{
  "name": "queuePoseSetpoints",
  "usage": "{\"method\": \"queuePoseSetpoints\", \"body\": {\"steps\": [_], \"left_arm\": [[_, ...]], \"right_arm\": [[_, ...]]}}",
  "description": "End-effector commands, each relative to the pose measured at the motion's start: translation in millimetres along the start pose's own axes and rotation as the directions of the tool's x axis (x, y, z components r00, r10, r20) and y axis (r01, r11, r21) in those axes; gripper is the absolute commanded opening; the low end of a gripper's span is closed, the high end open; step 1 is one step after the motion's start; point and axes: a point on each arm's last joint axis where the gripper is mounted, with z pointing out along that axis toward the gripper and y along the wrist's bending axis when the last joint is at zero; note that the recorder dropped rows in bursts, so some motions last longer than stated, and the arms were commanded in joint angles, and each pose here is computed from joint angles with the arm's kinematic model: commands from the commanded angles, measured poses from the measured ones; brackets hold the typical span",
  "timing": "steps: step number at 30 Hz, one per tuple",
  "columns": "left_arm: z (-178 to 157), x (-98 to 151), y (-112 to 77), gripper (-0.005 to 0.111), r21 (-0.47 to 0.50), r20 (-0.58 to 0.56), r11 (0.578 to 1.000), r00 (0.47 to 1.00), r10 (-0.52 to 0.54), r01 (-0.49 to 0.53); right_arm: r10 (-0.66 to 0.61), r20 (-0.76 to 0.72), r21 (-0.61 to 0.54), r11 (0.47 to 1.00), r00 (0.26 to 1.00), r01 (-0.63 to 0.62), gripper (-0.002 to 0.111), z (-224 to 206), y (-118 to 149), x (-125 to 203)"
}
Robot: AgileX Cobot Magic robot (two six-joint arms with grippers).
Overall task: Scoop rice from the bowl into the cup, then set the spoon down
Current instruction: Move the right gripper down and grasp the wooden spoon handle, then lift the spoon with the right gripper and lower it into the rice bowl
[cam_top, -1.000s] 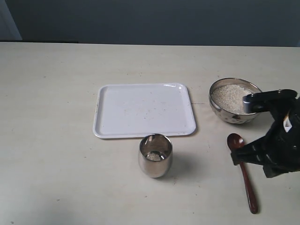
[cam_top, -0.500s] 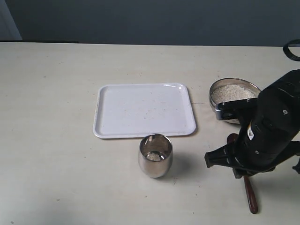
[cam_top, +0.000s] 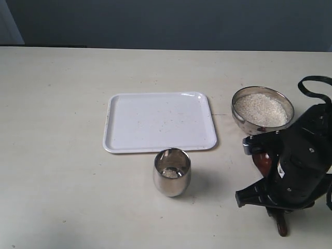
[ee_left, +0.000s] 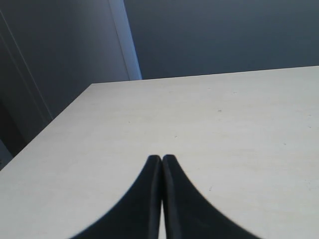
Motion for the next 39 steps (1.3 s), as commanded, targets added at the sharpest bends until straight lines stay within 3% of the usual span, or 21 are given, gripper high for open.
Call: {"method": "queuePoseSetpoints", "body": {"steps": [1, 15, 20, 31, 35, 39], "left_arm": [[-0.5, -1.2, 0.4, 0.000, -0.005, 0.009, 1.000, 1.000, -0.004, 0.004], [-0.5, -1.2, 0.4, 0.000, -0.005, 0.009, 1.000, 1.000, -0.004, 0.004], [-0.5, -1.2, 0.4, 0.000, -0.005, 0.009, 1.000, 1.000, -0.004, 0.004], [-0.5, -1.2, 0.4, 0.000, -0.005, 0.009, 1.000, 1.000, -0.004, 0.004], [-0.5, -1.2, 0.4, 0.000, -0.005, 0.009, 1.000, 1.000, -0.004, 0.004], [-0.5, -1.2, 0.4, 0.000, -0.005, 0.009, 1.000, 1.000, -0.004, 0.004]], "right_arm": [[-0.013, 0.043, -0.012, 1.000, 0.999, 0.014, 0.031, 1.1, 1.4, -2.6], [-0.029, 0.062, -0.018, 0.999, 0.998, 0.030, 0.029, 17.2, -3.4, 14.0], [-0.064, 0.105, -0.025, 0.997, 0.992, 0.067, 0.000, 20.0, -3.6, 14.1], [-0.192, 0.082, -0.010, 0.981, 0.978, 0.193, -0.001, 8.2, -7.1, 20.6], [-0.250, 0.154, -0.068, 0.962, 0.956, 0.263, -0.001, -15.5, -4.7, 22.4], [-0.313, 0.224, -0.048, 0.942, 0.923, 0.331, -0.001, -53.5, -7.6, 16.3]]}}
